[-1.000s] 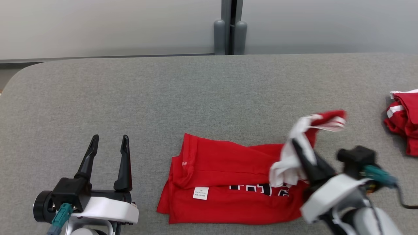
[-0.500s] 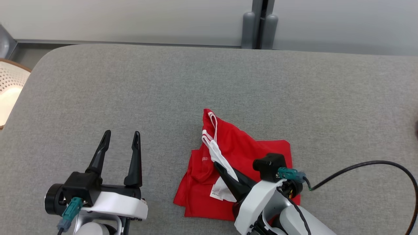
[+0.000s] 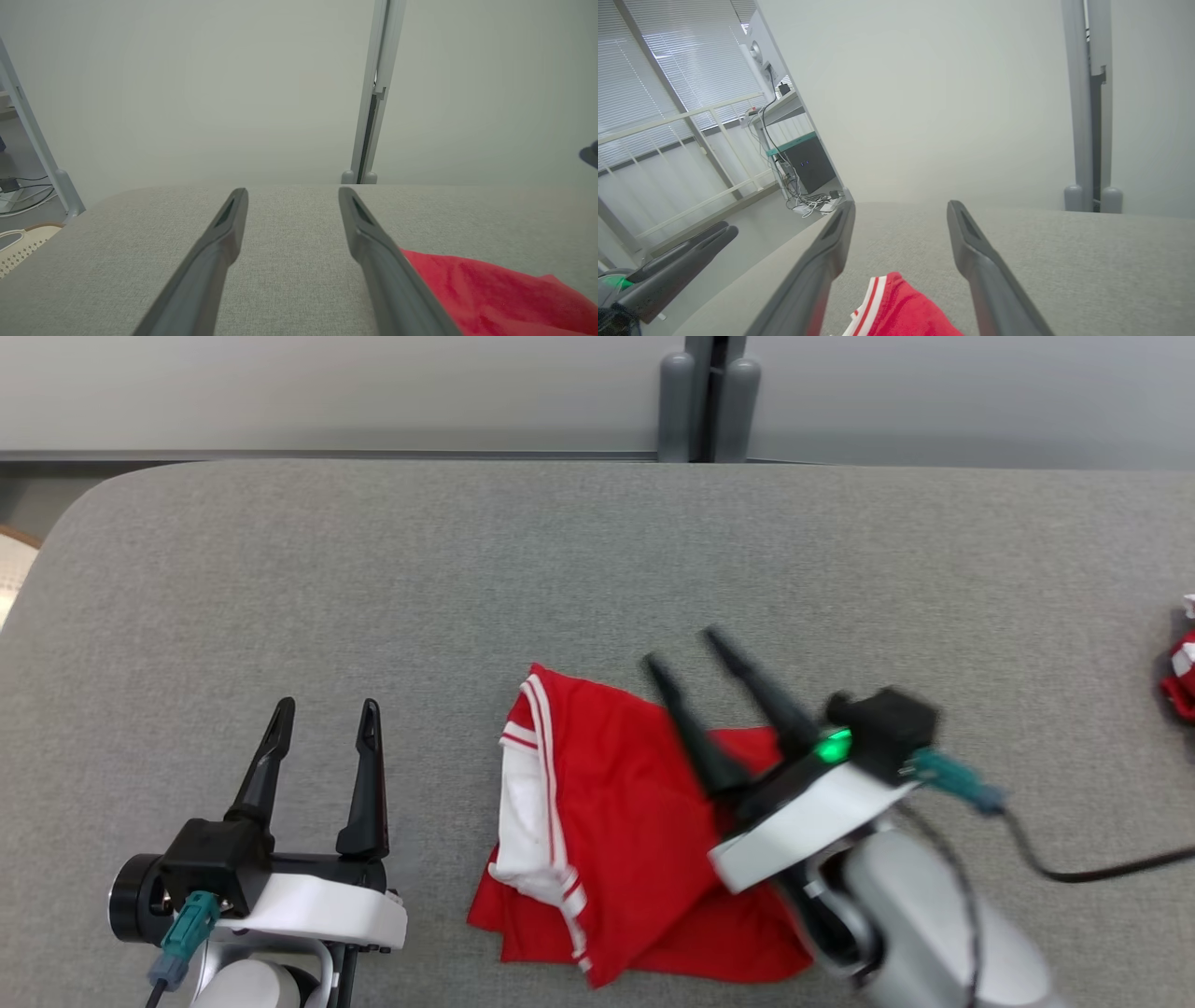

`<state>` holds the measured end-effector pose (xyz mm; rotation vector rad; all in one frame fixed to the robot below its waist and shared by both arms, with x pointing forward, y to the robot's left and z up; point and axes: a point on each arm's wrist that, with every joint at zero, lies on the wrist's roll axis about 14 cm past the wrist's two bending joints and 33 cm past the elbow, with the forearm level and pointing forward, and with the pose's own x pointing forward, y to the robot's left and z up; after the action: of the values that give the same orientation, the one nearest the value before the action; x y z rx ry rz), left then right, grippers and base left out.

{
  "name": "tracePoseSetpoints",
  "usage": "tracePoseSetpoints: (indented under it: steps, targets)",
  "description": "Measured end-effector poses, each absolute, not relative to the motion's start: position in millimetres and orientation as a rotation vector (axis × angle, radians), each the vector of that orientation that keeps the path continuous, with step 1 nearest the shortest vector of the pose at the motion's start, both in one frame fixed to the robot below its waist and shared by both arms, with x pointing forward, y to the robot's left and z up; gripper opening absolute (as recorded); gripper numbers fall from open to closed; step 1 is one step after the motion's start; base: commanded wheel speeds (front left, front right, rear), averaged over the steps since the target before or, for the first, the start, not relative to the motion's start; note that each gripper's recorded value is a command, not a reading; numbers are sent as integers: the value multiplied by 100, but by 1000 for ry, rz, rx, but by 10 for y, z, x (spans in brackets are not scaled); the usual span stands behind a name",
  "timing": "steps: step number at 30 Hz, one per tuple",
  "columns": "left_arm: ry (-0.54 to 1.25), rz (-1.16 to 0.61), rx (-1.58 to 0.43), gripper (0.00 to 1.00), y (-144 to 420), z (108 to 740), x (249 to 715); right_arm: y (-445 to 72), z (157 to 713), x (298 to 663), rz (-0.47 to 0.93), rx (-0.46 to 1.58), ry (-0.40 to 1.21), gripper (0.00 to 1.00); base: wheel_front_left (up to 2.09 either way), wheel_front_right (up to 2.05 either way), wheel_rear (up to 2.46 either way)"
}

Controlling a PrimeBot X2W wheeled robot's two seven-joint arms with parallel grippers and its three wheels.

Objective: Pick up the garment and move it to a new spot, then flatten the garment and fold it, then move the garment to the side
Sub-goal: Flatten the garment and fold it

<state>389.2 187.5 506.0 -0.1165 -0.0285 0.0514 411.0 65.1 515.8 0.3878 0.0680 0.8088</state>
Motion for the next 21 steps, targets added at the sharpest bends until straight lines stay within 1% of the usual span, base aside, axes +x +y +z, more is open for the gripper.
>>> tracePoseSetpoints:
  steps: [4, 8, 11, 14, 18, 21]
  targets:
    - [-38, 28, -118, 100, 1806, 5084, 3935, -16, 5343, 4431, 639, 337, -54, 100, 0, 0, 0]
    - [-46, 10, -112, 100, 1770, 5105, 3966, -799, 5269, 4504, 446, 252, -80, 100, 0, 0, 0]
    - [-47, 6, -108, 100, 1761, 5104, 3962, -1277, 5172, 4417, 329, 195, -57, 100, 0, 0, 0]
    - [-53, -2, -106, 100, 1744, 5127, 3948, -1618, 5047, 4230, 245, 141, -7, 100, 0, 0, 0]
    - [-50, -8, -102, 100, 1737, 5124, 3895, -1820, 4960, 3977, 190, 112, 44, 100, 0, 0, 0]
    - [-52, -11, -101, 100, 1735, 5132, 3870, -1863, 4984, 3871, 170, 108, 51, 100, 0, 0, 0]
